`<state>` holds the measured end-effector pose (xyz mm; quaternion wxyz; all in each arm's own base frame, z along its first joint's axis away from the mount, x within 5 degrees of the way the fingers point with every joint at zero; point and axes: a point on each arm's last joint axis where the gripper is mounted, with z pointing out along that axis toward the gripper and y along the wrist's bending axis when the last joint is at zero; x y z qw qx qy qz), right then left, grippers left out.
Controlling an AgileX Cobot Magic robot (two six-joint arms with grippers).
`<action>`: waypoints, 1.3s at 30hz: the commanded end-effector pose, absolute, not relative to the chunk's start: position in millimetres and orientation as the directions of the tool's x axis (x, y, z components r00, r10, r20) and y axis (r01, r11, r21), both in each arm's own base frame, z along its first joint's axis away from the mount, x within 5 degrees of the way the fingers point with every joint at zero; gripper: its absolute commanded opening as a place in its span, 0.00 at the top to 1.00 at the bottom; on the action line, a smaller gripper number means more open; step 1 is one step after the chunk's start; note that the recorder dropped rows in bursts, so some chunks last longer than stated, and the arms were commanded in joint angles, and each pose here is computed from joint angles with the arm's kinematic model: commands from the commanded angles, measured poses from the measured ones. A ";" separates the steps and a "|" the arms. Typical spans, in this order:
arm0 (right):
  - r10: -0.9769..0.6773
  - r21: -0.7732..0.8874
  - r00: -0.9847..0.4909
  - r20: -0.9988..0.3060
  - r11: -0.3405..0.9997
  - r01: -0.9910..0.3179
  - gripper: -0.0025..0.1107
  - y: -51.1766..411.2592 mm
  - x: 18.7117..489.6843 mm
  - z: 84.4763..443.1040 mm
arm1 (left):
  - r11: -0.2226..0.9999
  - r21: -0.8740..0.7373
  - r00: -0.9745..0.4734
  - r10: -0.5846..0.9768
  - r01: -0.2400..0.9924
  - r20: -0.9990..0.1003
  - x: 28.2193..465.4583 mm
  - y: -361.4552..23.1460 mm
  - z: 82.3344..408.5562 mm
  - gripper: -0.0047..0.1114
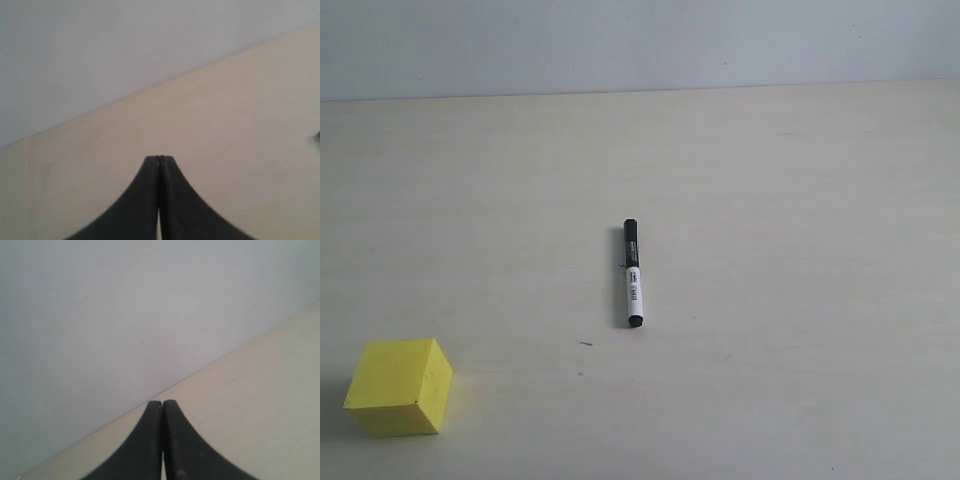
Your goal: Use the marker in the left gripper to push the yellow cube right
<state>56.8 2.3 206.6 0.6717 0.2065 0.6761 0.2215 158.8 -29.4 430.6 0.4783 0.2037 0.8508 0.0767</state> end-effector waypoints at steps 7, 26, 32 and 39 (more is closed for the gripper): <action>0.566 0.566 -0.005 -0.824 0.824 -0.016 0.98 2.0 56.5 205.7 | 0.989 -0.085 -0.927 0.083 0.122 -0.365 266.6 -84.1 354.0 0.72; 0.566 0.566 -0.005 -0.824 0.824 -0.016 0.98 2.0 56.5 205.7 | 0.901 -0.389 -0.981 0.161 0.192 -0.111 342.6 -247.7 235.0 0.43; 0.566 0.566 -0.005 -0.824 0.824 -0.016 0.98 2.0 56.5 205.7 | 0.806 -0.483 -0.939 0.290 0.343 -0.183 346.2 -263.2 240.3 0.43; 0.566 0.566 -0.005 -0.824 0.824 -0.016 0.98 2.0 56.5 205.7 | 0.784 -0.473 -0.915 0.362 0.401 -0.176 343.8 -262.9 237.3 0.43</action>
